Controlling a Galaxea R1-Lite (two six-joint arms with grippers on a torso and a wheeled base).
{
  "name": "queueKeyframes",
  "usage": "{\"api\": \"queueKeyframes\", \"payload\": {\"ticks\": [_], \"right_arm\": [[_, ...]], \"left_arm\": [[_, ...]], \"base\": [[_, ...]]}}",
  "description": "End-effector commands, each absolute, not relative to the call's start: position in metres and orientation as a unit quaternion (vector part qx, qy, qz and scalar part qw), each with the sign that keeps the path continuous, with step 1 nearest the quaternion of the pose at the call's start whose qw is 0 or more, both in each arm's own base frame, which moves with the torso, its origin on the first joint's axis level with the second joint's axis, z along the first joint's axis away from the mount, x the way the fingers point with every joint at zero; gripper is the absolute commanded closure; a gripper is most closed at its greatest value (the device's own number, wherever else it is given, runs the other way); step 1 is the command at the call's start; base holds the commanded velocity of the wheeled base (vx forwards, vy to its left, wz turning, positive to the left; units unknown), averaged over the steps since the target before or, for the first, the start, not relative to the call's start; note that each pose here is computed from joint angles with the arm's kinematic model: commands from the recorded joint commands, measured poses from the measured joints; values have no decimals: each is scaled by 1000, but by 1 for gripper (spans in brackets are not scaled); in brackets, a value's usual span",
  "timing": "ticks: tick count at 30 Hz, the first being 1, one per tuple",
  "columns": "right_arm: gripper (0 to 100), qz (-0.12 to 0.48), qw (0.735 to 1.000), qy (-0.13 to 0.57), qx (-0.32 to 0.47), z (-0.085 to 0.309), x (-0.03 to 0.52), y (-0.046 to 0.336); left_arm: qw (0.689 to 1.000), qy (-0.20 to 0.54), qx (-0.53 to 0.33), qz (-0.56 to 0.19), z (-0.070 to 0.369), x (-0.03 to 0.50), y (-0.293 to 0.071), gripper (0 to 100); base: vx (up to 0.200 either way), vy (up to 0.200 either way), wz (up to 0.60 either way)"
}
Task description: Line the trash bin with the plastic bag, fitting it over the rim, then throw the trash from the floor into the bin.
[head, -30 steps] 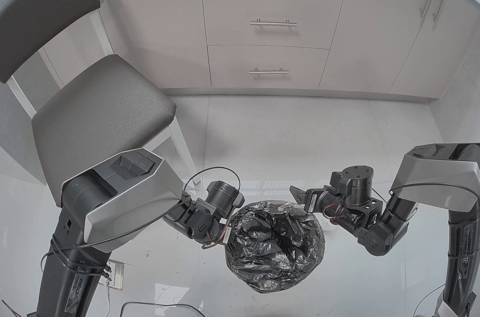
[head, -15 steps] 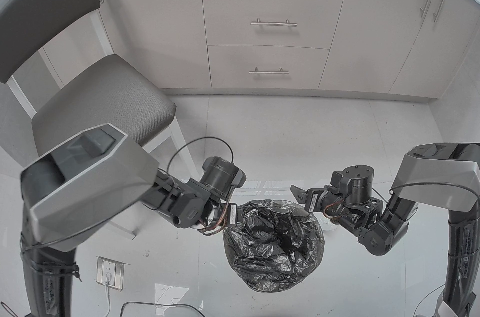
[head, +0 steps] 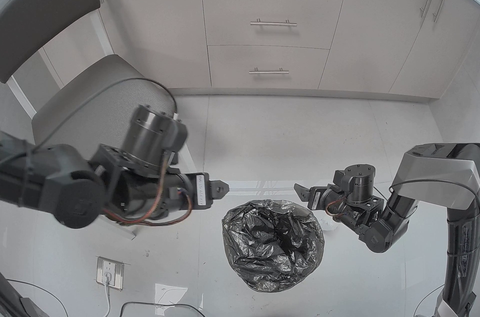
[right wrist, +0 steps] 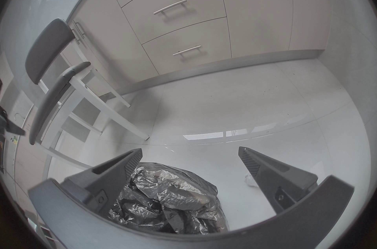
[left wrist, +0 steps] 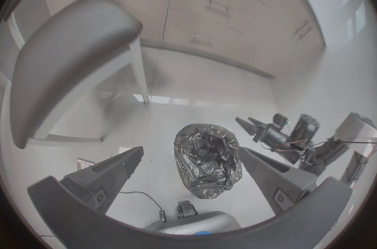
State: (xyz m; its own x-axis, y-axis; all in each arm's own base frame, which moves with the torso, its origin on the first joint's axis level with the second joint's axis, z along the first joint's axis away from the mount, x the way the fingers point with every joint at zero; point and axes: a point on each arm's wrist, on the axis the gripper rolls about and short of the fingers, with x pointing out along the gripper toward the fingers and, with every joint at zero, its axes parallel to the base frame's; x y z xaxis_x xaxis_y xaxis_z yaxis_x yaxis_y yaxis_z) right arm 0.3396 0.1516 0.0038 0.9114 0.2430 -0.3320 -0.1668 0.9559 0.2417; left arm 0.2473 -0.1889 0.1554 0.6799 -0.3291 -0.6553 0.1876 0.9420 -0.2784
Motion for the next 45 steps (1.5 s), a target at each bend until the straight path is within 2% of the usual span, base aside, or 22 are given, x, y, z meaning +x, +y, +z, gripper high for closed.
{"api": "queueKeyframes", "payload": {"ticks": [1,6,8,11,12,16,26,33,35,40,44,45], "right_arm": [[0,91,974,180,105,0,348,143],[0,91,974,177,105,3,347,143],[0,91,975,176,105,3,348,143],[0,90,976,176,96,1,349,142],[0,90,976,176,96,1,349,142],[0,83,977,172,95,4,351,137],[0,84,977,171,93,3,350,139],[0,84,977,171,94,2,351,139],[0,89,977,170,93,3,349,141],[0,87,977,169,94,4,350,140],[0,85,978,163,96,6,351,139],[0,86,979,155,97,7,353,139]], "left_arm": [[945,282,-102,-130,218,174,-115,0],[975,209,-71,-15,232,136,-66,0],[985,160,-53,41,236,101,-34,0],[987,124,-31,96,222,46,-3,0],[987,124,-31,96,222,46,-3,0],[980,91,-41,172,188,-13,11,0],[981,42,-55,182,145,-42,14,0],[973,33,-55,222,115,-45,10,0],[973,44,-11,227,94,-41,10,0],[977,-28,9,209,82,-25,9,0],[983,-27,23,181,82,-24,8,0],[988,-29,21,153,82,-24,7,0]], "base": [[0,0,0],[0,0,0],[0,0,0],[0,0,0],[0,0,0],[0,0,0],[0,0,0],[0,0,0],[0,0,0],[0,0,0],[0,0,0],[0,0,0]]}}
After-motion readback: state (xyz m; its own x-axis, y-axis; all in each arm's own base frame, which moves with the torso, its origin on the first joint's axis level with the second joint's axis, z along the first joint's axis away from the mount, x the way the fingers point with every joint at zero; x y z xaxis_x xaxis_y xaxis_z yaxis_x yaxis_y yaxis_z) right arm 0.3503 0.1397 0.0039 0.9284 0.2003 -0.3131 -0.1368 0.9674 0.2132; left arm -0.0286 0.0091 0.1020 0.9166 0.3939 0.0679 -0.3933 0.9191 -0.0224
